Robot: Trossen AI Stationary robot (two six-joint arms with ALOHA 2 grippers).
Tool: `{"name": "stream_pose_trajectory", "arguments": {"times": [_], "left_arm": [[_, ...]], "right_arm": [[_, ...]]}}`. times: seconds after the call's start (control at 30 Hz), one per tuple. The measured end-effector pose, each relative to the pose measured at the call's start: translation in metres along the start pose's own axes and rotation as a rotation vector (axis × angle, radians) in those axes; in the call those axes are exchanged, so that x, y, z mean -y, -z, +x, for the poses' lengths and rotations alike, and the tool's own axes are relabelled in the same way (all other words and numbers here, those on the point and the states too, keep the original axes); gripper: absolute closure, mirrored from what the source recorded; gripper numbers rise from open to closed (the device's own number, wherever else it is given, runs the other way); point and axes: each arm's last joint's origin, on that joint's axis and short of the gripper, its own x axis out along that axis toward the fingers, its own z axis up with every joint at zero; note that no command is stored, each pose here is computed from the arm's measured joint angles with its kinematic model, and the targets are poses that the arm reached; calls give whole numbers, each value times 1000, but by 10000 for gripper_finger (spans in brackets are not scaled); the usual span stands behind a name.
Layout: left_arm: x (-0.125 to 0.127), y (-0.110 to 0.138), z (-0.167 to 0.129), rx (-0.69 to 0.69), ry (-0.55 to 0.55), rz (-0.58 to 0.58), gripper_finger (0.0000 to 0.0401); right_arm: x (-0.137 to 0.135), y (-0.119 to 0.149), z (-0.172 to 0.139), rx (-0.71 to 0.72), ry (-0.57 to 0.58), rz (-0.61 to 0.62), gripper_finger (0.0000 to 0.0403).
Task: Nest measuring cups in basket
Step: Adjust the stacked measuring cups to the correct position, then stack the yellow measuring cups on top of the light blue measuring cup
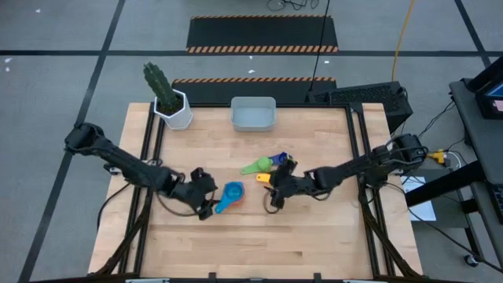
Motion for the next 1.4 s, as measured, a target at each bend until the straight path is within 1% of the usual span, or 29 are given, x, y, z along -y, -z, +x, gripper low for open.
{"name": "stream_pose_trajectory", "arguments": {"times": [0.07, 0.13, 0.2, 0.3, 0.37, 0.43, 0.5, 0.6, 0.8, 1.03, 1.4], "left_arm": [[11, 3, -3, 61, -6, -16, 146], [18, 9, -7, 100, -26, -20, 146], [26, 15, -8, 144, -55, -29, 146], [33, 24, -6, 183, -104, -12, 146], [37, 28, 1, 177, -116, -13, 146], [41, 35, 8, 160, -120, -8, 146], [48, 39, 16, 167, -107, -18, 146], [53, 45, 30, 173, -115, -4, 146], [49, 57, 49, 164, -216, 19, 146], [44, 57, 53, 148, -253, 9, 146], [31, 53, 57, 106, -328, 50, 146]], "right_arm": [[6, -10, 11, -95, 12, -19, 149], [9, -22, 23, -151, 2, -24, 146], [10, -28, 35, -223, -4, -57, 143], [7, -40, 51, -249, -26, -101, 140], [4, -44, 55, -274, -31, -128, 138], [1, -47, 57, -270, -34, -133, 137], [1, -47, 56, -279, -33, -132, 137], [-2, -47, 55, -276, -31, -122, 137], [-6, -46, 53, -274, -17, -102, 137], [-10, -44, 51, -288, -18, -88, 137], [-18, -38, 46, -319, -25, -122, 137]]}}
